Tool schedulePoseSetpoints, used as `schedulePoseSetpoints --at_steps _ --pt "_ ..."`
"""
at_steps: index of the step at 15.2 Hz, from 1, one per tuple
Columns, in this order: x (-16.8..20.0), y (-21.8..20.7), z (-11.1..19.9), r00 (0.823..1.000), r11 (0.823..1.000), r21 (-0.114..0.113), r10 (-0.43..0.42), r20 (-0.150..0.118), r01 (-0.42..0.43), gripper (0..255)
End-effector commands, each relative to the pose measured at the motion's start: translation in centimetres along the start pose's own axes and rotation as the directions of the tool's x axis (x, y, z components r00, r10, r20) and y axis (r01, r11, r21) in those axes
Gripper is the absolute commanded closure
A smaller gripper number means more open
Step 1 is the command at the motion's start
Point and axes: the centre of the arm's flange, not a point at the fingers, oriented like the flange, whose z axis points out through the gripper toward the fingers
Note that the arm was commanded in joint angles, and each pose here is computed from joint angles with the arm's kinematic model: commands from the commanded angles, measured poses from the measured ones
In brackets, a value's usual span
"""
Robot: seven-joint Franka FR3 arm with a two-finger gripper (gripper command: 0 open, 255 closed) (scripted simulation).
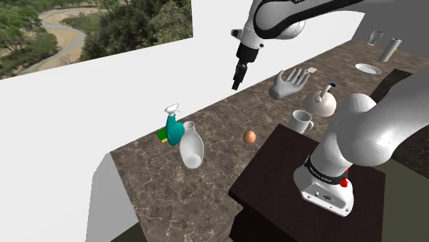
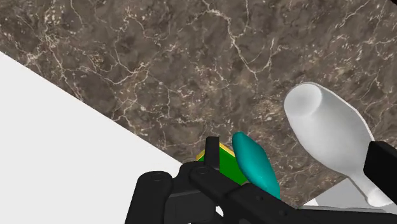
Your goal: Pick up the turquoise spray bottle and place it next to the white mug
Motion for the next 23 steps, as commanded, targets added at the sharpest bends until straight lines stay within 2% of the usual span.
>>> schedulePoseSetpoints --at_steps 1,6,9,12,17,20,23 --pt "1.3 1.0 2.4 0.997 0.997 0.013 -0.07 -0.018 0.071 0" --pt "4.5 2.6 7.9 0.97 0.971 0.048 -0.232 -0.066 0.236 0" --pt "6.6 3.1 11.1 0.941 0.941 0.066 -0.326 -0.097 0.332 0" --pt "8.8 3.4 14.3 0.901 0.901 0.08 -0.414 -0.129 0.426 0" --pt "12.6 3.2 19.5 0.814 0.814 0.096 -0.55 -0.185 0.572 0" --pt "15.0 2.6 22.5 0.75 0.751 0.1 -0.623 -0.22 0.653 0" --pt "17.4 1.7 25.5 0.679 0.679 0.101 -0.688 -0.255 0.727 0"
